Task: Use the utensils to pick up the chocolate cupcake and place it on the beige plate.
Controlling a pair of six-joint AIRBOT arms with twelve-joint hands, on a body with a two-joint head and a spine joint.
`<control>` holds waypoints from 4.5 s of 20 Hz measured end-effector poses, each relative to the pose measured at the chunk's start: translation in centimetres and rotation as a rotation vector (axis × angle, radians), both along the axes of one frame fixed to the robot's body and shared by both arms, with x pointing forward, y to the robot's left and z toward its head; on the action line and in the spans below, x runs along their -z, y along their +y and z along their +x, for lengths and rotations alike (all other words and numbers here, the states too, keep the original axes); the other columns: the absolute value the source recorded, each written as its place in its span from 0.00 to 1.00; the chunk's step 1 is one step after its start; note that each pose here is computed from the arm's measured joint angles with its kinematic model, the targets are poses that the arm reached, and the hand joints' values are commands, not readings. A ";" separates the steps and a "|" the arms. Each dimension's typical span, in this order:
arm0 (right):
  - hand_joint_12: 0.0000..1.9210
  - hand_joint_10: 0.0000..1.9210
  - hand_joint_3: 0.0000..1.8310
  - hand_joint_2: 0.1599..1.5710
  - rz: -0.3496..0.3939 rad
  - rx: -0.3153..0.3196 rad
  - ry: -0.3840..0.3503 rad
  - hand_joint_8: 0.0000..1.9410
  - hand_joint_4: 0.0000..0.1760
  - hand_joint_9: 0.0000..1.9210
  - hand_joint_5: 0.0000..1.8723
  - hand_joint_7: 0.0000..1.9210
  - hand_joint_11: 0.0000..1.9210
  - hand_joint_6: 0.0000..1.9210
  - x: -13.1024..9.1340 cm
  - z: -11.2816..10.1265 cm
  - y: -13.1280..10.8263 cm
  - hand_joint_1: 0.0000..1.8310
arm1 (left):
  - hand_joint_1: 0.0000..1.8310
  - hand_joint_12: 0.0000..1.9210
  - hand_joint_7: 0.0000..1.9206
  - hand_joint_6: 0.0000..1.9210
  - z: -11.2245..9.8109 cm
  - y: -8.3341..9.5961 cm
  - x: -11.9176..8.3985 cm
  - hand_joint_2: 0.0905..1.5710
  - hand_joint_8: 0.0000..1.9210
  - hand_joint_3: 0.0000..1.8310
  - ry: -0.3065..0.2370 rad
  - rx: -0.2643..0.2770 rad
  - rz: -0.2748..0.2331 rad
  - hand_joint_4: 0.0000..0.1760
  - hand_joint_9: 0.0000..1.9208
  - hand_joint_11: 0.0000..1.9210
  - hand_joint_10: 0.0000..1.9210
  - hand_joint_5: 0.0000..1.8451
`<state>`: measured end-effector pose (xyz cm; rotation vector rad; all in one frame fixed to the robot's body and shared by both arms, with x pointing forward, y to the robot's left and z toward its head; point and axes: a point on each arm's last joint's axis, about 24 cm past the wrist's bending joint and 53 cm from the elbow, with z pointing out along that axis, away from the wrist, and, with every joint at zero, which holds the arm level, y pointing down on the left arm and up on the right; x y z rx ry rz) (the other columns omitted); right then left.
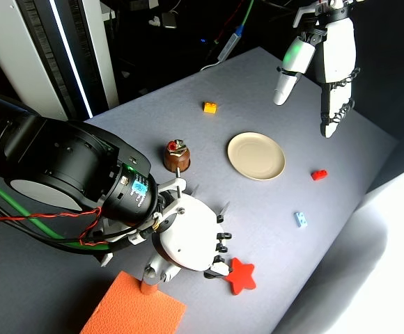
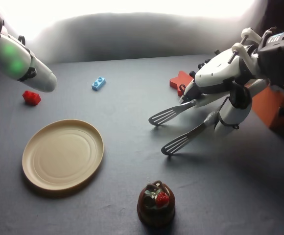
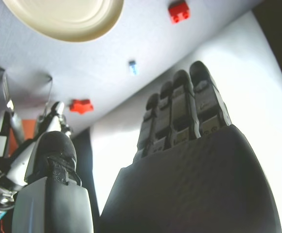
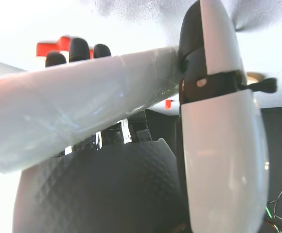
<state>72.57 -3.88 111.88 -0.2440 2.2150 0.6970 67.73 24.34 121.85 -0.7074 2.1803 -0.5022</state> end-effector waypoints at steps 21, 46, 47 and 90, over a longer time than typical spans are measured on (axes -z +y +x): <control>0.95 0.75 0.00 0.72 0.007 0.016 -0.036 0.61 0.00 0.28 0.45 0.33 0.20 0.62 -1.2 0.7 -1.0 0.60 | 0.19 0.19 0.04 0.00 -0.1 0.3 0.2 0.71 0.00 0.00 0.012 -0.010 0.002 0.00 0.06 0.00 0.00 0.04; 0.91 0.72 0.00 0.63 0.094 -0.054 -0.157 0.59 0.00 0.26 0.31 0.31 0.20 0.48 -8.1 -2.1 0.1 0.58 | 0.21 0.20 0.04 0.00 -0.2 0.4 0.4 0.70 0.00 0.00 0.019 -0.014 0.002 0.00 0.07 0.00 0.00 0.04; 0.91 0.71 0.00 0.62 0.104 -0.051 -0.148 0.58 0.00 0.26 0.31 0.31 0.20 0.48 -8.2 -2.3 0.2 0.58 | 0.20 0.18 0.03 0.00 -0.2 0.4 0.4 0.70 0.00 0.00 0.021 -0.014 0.003 0.00 0.06 0.00 0.00 0.04; 0.91 0.77 0.00 0.66 -0.078 -0.244 -0.279 0.63 0.00 0.25 0.34 0.29 0.24 0.50 -7.4 -5.2 1.3 0.56 | 0.21 0.23 0.05 0.00 -0.3 0.5 0.5 0.70 0.00 0.00 0.031 -0.030 -0.008 0.00 0.08 0.00 0.00 0.06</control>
